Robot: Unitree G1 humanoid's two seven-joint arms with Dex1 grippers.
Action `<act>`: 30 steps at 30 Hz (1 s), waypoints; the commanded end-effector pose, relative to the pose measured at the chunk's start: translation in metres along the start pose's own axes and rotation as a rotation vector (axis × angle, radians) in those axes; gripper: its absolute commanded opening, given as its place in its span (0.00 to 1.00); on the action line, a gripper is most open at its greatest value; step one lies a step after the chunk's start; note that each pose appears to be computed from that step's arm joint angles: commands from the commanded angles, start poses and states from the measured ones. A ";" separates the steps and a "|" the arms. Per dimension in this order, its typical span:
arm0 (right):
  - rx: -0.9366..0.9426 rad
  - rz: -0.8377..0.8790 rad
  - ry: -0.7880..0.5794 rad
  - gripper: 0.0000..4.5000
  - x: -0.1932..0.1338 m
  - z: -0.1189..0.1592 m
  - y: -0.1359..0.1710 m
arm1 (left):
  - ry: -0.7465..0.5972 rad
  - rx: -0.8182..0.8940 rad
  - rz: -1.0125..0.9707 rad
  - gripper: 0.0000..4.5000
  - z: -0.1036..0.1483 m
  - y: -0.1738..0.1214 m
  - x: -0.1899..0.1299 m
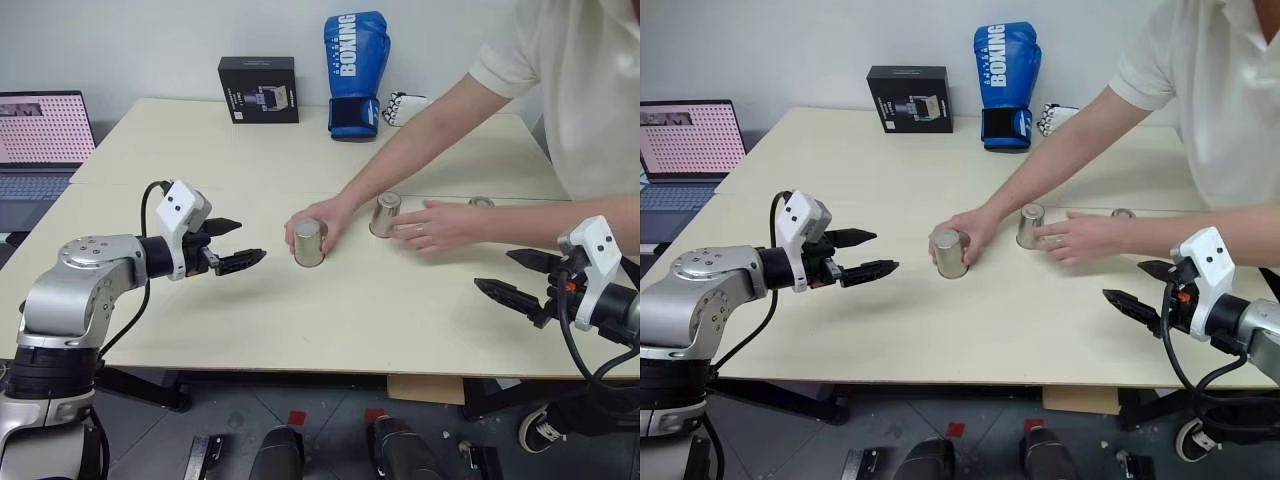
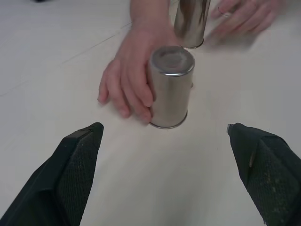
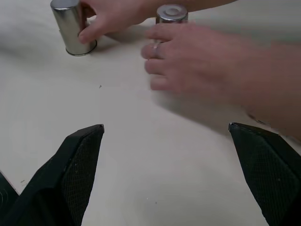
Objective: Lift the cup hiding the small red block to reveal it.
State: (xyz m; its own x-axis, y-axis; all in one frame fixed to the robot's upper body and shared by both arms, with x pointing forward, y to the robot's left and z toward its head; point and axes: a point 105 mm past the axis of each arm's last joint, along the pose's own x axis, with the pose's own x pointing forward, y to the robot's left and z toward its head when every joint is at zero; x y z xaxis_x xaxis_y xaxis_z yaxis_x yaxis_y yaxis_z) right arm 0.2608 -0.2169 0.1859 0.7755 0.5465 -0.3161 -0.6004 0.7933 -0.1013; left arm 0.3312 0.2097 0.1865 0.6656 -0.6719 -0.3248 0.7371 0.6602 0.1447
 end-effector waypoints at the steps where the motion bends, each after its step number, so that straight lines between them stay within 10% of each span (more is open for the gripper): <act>1: -0.039 -0.015 -0.030 1.00 -0.004 0.009 -0.001 | -0.015 0.043 0.004 1.00 0.010 0.003 -0.003; 30: -0.008 0.055 -0.028 1.00 0.015 -0.004 0.021 | -0.023 0.020 -0.072 1.00 0.008 -0.015 0.001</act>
State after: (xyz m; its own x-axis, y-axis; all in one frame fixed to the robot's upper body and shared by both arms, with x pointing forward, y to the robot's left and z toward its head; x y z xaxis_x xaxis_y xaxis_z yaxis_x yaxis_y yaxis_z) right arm 0.2610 -0.2048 0.1721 0.7507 0.5742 -0.3267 -0.6242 0.7784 -0.0663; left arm 0.3299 0.2060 0.1833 0.6351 -0.6937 -0.3397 0.7616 0.6359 0.1251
